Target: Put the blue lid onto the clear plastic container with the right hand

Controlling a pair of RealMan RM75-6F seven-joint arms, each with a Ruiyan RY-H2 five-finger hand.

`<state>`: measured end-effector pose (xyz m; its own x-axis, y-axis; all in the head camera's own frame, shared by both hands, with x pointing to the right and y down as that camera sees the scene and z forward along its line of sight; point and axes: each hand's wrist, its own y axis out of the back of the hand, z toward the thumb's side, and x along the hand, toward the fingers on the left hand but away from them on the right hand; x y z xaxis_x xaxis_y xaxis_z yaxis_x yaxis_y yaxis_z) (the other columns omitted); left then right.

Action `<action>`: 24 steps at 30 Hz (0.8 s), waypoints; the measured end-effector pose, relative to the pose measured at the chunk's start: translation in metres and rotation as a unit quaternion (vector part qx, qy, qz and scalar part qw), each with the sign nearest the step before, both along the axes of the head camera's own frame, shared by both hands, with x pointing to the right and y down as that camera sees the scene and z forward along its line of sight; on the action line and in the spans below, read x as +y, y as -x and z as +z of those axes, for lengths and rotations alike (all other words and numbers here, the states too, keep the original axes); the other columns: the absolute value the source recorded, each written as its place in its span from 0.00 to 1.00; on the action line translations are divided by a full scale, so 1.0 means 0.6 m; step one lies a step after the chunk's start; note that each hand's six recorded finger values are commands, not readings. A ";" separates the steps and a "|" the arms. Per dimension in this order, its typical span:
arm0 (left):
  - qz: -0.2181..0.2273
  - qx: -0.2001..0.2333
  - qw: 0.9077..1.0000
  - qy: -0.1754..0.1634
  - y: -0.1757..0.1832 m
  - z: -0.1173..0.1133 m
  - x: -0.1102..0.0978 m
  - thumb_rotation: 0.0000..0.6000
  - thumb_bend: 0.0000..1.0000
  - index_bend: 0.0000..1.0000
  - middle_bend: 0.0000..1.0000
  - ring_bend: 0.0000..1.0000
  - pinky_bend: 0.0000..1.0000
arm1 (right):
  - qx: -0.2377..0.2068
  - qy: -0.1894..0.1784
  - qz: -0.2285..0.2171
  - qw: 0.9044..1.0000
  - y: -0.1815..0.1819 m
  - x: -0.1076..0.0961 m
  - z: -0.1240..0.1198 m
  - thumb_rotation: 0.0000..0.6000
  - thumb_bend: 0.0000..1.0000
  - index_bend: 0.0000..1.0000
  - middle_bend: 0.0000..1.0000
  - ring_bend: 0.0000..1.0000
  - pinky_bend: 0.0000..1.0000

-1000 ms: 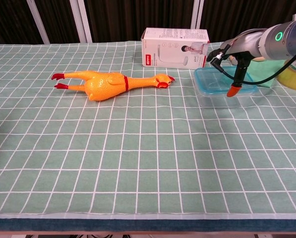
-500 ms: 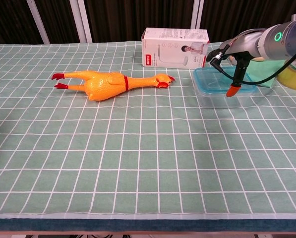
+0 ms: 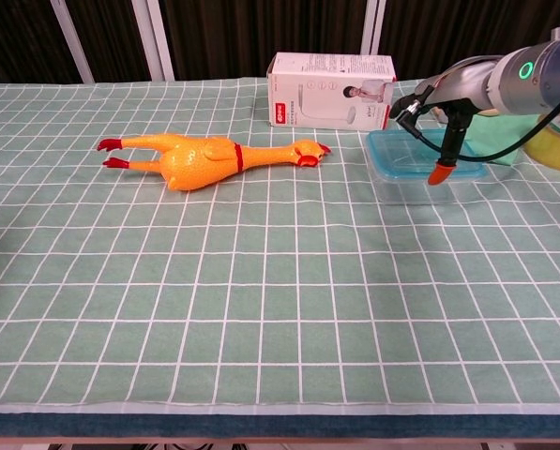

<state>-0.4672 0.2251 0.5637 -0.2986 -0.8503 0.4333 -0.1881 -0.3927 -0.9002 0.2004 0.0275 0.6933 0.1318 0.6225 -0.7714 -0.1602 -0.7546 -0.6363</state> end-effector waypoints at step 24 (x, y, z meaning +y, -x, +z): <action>-0.001 -0.001 1.000 0.001 0.001 0.001 0.000 1.00 0.79 0.09 0.00 0.00 0.00 | 0.002 -0.001 0.007 1.000 -0.005 -0.004 -0.001 1.00 0.18 0.00 0.37 0.02 0.00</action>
<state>-0.4678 0.2253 0.5641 -0.3008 -0.8495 0.4335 -0.1860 -0.3936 -0.9003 0.2036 0.0249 0.6927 0.1199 0.6264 -0.7702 -0.1524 -0.7550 -0.6378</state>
